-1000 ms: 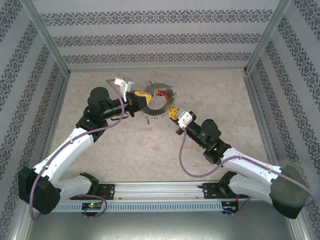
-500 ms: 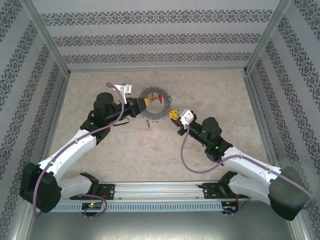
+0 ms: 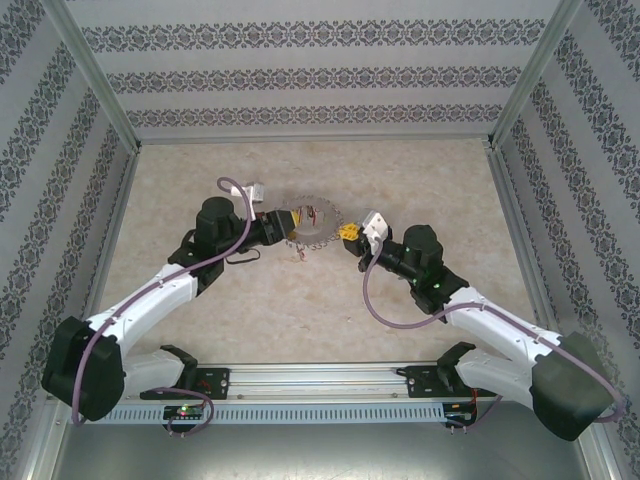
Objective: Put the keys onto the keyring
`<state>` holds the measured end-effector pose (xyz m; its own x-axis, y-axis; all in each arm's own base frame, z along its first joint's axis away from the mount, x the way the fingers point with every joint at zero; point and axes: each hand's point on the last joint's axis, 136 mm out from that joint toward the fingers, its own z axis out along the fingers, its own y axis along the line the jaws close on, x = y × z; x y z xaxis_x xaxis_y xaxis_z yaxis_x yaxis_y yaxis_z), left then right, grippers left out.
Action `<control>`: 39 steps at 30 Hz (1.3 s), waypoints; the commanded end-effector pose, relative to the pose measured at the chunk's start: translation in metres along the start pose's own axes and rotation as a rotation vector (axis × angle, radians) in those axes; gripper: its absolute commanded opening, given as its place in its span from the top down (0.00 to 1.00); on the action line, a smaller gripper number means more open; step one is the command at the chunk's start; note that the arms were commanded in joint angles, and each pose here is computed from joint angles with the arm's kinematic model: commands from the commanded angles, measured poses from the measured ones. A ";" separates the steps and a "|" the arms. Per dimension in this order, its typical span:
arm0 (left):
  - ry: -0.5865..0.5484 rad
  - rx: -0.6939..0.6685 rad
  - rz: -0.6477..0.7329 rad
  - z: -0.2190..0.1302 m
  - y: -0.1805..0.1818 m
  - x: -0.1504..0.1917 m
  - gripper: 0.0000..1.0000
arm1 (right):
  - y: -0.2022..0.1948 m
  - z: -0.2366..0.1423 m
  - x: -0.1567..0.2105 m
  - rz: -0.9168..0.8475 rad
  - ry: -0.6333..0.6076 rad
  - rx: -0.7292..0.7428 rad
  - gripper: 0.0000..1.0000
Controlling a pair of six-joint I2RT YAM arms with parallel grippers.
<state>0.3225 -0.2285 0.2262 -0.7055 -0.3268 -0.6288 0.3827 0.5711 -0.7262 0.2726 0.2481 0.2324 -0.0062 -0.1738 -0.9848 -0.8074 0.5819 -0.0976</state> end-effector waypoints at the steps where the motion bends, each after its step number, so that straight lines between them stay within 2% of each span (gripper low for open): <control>1: 0.028 0.019 -0.028 0.008 0.013 0.013 0.52 | 0.000 0.004 -0.024 0.006 -0.044 -0.032 1.00; 5: 0.054 0.014 -0.098 0.019 0.031 0.028 0.45 | -0.004 0.009 -0.017 0.020 0.002 -0.018 1.00; 11: 0.088 -0.033 -0.129 0.028 0.053 0.044 0.40 | -0.006 0.017 -0.002 0.015 0.063 -0.023 1.00; 18: 0.104 -0.135 -0.153 0.024 0.083 0.065 0.33 | -0.023 0.019 0.016 0.009 0.138 0.063 1.00; 23: 0.088 -0.152 -0.147 0.020 0.087 0.067 0.31 | -0.020 0.021 0.025 -0.031 0.180 0.040 1.00; 25: 0.071 -0.165 -0.121 0.016 0.086 0.063 0.31 | -0.014 0.021 0.033 -0.112 0.221 0.032 1.00; 31: -0.023 -0.246 -0.008 -0.007 0.081 0.038 0.31 | 0.001 0.026 0.072 -0.566 0.441 0.123 1.00; 33: -0.067 -0.250 0.043 -0.015 0.075 0.028 0.31 | 0.013 0.027 0.074 -0.631 0.441 0.113 1.00; 35: -0.098 -0.233 0.100 -0.021 0.066 0.020 0.31 | 0.023 0.027 0.066 -0.559 0.386 0.078 1.00; 37: -0.114 -0.186 0.180 -0.024 0.053 0.016 0.32 | 0.032 0.023 0.054 -0.366 0.290 -0.022 1.00; 39: -0.125 -0.142 0.261 -0.027 0.041 0.012 0.33 | 0.035 0.016 0.037 -0.092 0.177 -0.178 1.00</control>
<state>0.3158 -0.1925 0.1878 -0.5942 -0.3224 -0.7368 0.3544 0.7175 -0.5997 0.2646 0.2734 0.1639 0.0936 -0.5939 -0.7991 -0.8118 0.4191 -0.4066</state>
